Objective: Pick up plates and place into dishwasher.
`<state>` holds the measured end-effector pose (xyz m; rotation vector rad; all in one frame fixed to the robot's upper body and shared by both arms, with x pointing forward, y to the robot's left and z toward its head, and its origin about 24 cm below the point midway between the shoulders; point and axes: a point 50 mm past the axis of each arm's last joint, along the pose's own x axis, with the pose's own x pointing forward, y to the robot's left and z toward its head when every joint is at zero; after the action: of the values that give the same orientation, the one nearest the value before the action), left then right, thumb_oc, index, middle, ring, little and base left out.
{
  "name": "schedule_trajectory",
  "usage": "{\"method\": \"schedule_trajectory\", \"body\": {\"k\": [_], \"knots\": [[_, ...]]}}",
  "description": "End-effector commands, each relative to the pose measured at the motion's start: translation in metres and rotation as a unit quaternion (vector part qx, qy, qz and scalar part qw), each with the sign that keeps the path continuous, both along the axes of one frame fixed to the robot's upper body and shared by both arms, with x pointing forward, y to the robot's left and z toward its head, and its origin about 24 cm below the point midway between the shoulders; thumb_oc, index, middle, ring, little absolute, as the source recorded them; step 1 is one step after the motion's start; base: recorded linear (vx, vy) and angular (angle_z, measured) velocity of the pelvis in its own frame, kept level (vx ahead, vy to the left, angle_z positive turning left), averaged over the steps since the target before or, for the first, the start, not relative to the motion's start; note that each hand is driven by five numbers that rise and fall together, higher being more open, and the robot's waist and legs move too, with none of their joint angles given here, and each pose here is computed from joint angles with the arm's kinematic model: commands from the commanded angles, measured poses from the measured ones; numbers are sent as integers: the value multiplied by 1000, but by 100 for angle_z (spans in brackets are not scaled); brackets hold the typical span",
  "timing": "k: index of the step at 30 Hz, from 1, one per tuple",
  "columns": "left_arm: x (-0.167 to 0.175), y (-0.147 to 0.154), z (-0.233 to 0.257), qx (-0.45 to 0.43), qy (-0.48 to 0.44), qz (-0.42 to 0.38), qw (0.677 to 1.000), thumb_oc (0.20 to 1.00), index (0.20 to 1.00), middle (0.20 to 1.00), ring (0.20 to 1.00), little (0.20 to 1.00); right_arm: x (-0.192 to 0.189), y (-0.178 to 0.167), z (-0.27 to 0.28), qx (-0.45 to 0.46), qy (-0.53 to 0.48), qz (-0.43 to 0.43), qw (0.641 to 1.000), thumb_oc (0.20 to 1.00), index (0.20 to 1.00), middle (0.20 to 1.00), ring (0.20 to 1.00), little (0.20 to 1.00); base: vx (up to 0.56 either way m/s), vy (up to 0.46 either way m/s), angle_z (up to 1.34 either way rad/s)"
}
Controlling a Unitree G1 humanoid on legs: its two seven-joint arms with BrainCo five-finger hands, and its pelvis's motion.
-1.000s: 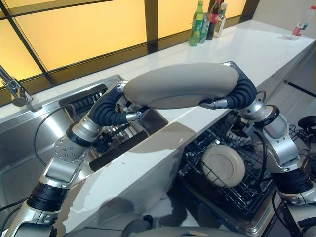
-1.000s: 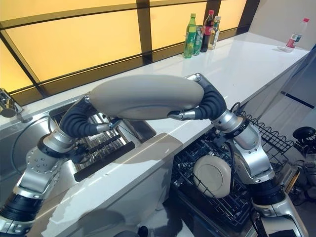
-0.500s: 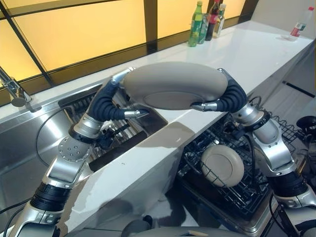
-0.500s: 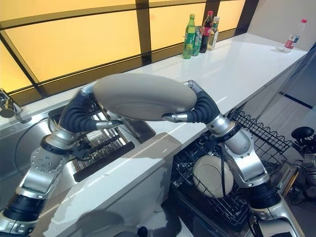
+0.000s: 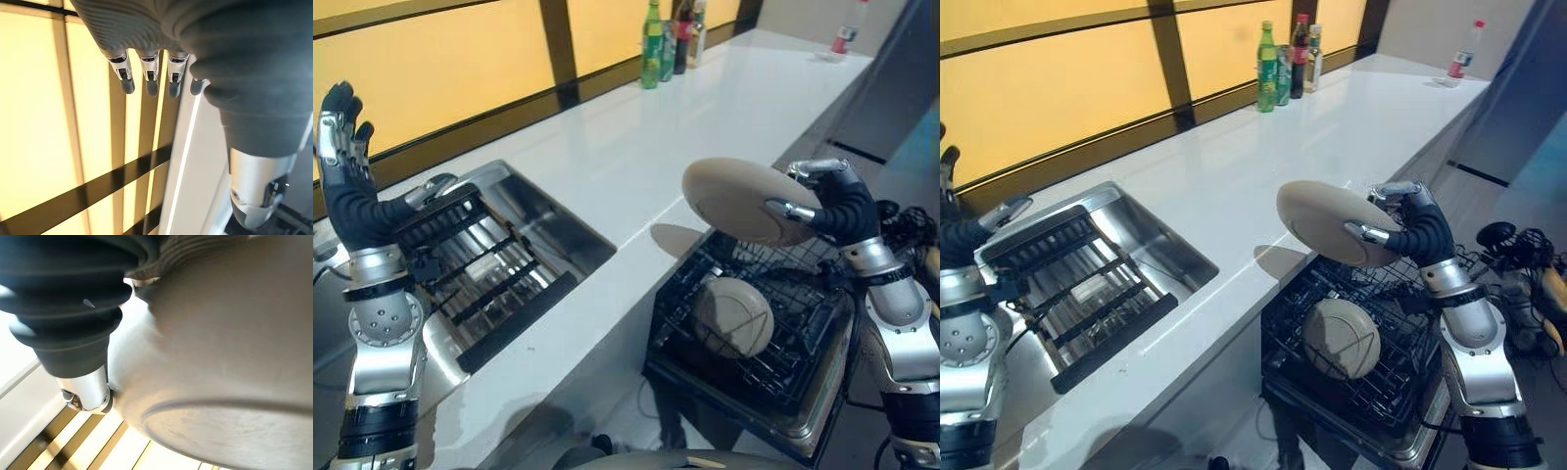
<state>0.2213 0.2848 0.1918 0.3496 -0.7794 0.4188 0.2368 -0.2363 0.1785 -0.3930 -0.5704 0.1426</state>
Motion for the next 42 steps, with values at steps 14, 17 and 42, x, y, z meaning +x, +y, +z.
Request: {"method": "schedule_trajectory", "body": {"k": [14, 17, 42], "knots": [[7, 12, -4, 7, 15, 15, 1000, 1000, 1000, 1000, 1000, 1000, 12, -31, -20, 8, 23, -104, 994, 200, 200, 200, 200, 200, -9, -55, -12], [21, -1, 7, 6, 1, 5, 1000, 1000, 1000, 1000, 1000, 1000, 30, -32, -5, 5, 8, -121, 993, 200, 200, 200, 200, 200, -260, -239, 10], [35, -5, 27, 10, -27, -5, 1000, 1000, 1000, 1000, 1000, 1000, 67, -58, 54, -1, -75, -213, 974, 200, 200, 200, 200, 200, -34, -97, 13]]}}
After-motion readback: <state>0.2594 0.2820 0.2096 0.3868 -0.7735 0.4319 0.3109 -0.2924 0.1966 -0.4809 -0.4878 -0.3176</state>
